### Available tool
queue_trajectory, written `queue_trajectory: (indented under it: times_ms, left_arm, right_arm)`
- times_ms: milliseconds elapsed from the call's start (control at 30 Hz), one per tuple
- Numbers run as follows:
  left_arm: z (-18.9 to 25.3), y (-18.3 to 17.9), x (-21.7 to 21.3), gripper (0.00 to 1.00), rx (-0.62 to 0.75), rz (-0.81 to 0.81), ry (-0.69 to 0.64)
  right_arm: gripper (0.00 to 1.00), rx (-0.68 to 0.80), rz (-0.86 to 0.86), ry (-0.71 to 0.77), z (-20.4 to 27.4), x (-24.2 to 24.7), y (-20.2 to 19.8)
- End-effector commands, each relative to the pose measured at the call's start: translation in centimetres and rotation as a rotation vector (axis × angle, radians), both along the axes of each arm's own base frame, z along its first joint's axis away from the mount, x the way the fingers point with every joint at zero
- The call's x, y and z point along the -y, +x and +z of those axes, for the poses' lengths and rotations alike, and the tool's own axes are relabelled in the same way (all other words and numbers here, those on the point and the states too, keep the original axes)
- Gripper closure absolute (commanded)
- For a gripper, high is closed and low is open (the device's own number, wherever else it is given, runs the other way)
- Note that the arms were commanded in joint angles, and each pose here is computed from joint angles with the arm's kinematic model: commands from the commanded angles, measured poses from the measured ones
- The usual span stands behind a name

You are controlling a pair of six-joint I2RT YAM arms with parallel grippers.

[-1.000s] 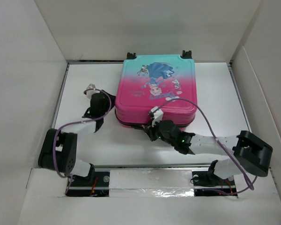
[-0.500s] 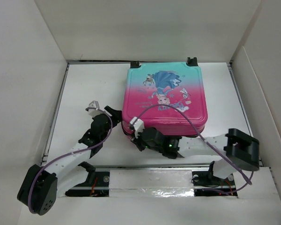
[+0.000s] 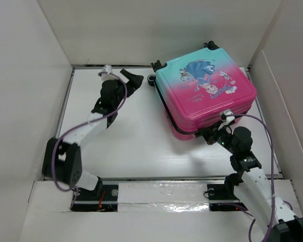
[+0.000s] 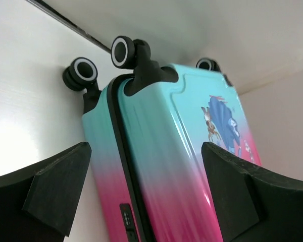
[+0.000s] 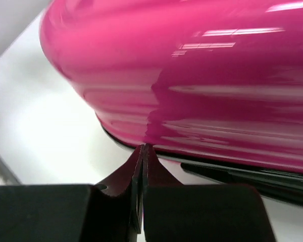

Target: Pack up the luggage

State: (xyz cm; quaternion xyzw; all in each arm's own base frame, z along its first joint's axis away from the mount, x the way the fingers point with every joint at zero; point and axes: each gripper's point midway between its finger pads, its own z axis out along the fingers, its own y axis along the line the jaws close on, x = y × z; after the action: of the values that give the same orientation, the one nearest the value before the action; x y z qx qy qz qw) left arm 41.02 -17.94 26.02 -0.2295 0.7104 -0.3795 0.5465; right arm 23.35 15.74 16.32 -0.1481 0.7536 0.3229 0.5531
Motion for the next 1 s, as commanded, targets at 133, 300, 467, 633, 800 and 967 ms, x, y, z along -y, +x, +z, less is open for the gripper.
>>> queue_trajectory:
  times_ms: [133,300,467,633,800,967]
  left_arm:
    - [-0.5,9.4,7.2,0.07,-0.073,-0.281,-0.037]
    - [-0.7,14.5,9.5,0.01,-0.101,-0.304,-0.059]
    - [-3.3,19.6,10.7,0.01,-0.133,-0.293,-0.077]
    - [-4.8,22.1,11.6,0.01,-0.129,-0.290,-0.115]
    - [-3.5,23.7,13.1,0.01,-0.083,-0.302,-0.198]
    - [-3.2,25.0,15.1,0.04,-0.055,-0.315,-0.319]
  right_arm:
    - [1.00,0.044,0.083,0.026,1.8,0.4,-0.1]
    - [1.00,0.059,0.080,0.017,2.3,-0.1,-1.3]
    - [1.00,0.008,0.102,-0.010,1.4,-0.6,-2.4]
    - [0.91,0.010,0.072,0.002,1.5,-0.9,-2.8]
    - [0.89,0.003,0.131,-0.004,1.4,-2.3,-3.4]
    - [0.73,-0.003,0.122,-0.004,1.4,-2.5,-3.5]
